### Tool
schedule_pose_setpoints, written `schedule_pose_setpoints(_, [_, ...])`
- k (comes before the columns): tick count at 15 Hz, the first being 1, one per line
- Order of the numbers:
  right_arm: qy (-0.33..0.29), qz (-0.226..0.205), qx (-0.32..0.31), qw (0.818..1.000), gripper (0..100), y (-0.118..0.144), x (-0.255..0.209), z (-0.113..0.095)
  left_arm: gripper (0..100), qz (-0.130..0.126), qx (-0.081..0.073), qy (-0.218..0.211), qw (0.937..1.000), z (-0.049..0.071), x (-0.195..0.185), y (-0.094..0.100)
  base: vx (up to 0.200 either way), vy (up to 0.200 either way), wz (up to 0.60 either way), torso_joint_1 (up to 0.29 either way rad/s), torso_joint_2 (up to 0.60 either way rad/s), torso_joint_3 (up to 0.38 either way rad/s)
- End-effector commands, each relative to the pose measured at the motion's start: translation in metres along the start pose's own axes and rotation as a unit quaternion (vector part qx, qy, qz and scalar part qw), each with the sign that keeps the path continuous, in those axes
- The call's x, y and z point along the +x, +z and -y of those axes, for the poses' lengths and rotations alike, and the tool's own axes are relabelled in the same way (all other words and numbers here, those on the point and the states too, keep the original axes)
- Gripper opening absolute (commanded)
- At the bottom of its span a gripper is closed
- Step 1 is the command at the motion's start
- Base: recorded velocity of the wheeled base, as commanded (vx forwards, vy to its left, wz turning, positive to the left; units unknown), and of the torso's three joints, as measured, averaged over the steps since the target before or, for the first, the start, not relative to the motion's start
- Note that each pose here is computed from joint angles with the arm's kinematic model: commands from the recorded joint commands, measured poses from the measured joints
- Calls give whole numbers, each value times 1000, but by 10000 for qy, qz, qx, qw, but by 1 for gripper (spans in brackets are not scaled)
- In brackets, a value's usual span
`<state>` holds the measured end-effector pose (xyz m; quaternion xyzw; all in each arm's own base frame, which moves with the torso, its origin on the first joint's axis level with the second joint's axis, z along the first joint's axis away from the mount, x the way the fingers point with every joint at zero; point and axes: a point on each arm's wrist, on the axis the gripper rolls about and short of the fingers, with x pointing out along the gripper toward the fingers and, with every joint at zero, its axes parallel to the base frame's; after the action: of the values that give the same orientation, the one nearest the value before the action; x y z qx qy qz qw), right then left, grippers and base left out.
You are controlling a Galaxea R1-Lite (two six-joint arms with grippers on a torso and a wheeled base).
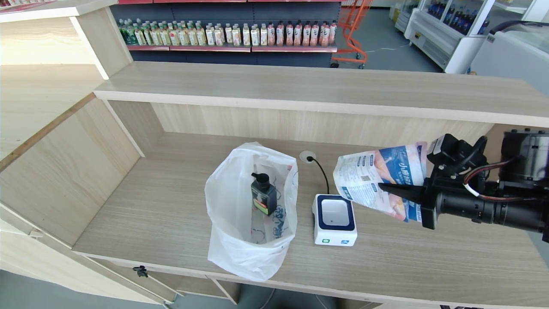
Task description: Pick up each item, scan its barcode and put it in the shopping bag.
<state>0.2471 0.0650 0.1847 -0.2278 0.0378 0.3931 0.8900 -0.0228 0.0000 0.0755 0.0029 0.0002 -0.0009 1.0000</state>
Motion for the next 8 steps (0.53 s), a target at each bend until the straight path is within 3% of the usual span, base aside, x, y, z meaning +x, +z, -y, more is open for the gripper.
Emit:
schedule_pose_setpoints(1, [2,-11,67,10000,0,-1,3,2,100,2,2,1,10000,0,0,0,0,200,0,7,2,-2])
schedule_pose_setpoints(4, [-71,-117,196,9997,0,-8,8,10,100,2,10,1,10000,0,0,0,0,200,0,2,6,4])
schedule_pose_setpoints(7, [-125,-141,208,9996,0,-10,12,16,100,2,10,1,10000,0,0,0,0,0,0,0,0,0])
schedule_pose_setpoints(8, [-125,-157,209,9996,0,-10,11,15,100,2,10,1,10000,0,0,0,200,200,0,7,-2,-2])
